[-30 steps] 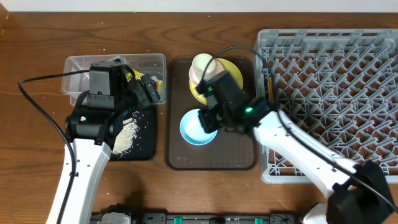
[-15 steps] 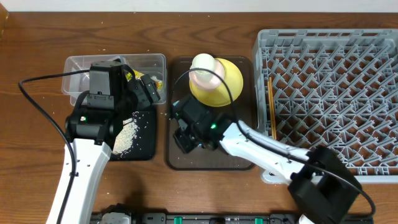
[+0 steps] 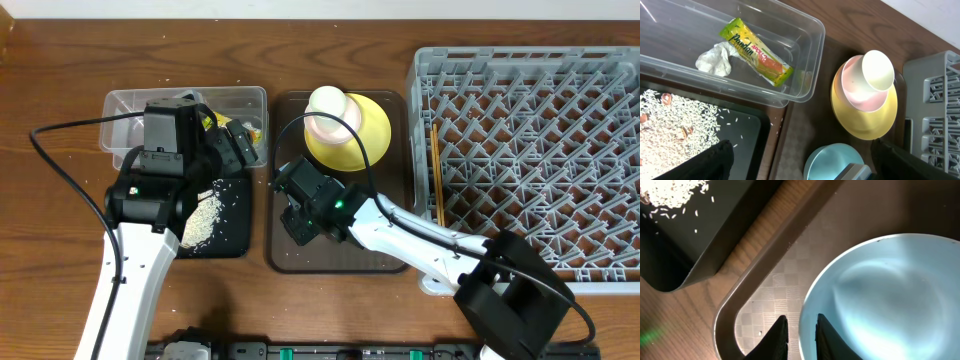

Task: Sort waste into correct bins and load items into the dishwasher rack
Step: 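Move the right gripper left over the light-blue bowl and lower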

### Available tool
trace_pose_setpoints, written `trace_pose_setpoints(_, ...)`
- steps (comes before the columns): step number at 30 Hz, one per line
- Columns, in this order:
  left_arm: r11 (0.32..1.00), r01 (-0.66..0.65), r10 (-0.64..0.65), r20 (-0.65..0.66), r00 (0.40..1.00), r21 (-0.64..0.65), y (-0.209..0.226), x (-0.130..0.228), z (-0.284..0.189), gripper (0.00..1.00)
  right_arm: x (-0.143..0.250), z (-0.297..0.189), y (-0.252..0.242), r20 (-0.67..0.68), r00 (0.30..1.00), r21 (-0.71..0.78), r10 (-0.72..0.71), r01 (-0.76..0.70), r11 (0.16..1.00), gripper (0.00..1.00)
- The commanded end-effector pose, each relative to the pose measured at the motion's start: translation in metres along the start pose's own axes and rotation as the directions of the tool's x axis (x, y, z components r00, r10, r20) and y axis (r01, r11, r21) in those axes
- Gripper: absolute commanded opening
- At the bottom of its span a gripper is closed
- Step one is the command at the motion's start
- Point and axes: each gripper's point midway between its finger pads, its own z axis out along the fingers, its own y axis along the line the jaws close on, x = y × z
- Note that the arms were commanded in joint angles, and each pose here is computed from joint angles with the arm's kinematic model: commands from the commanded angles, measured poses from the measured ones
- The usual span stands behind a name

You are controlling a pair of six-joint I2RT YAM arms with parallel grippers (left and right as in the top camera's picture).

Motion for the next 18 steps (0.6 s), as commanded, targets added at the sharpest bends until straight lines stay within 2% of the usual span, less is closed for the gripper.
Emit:
trace_pose_setpoints(1,1.000,0.001,0.000,0.012,1.000,-0.003,0.000,-0.004,-0.003,0.90,0.000,0.003,-0.001,-0.004,1.000,0.021,-0.021,0.022,1.000,0.19)
trace_pose_setpoints(18,1.000,0.001,0.000,0.012,1.000,-0.003,0.000,-0.004,-0.003,0.90,0.026,0.001,-0.005,-0.106,0.994,0.047,-0.007,0.013,0.999,0.21)
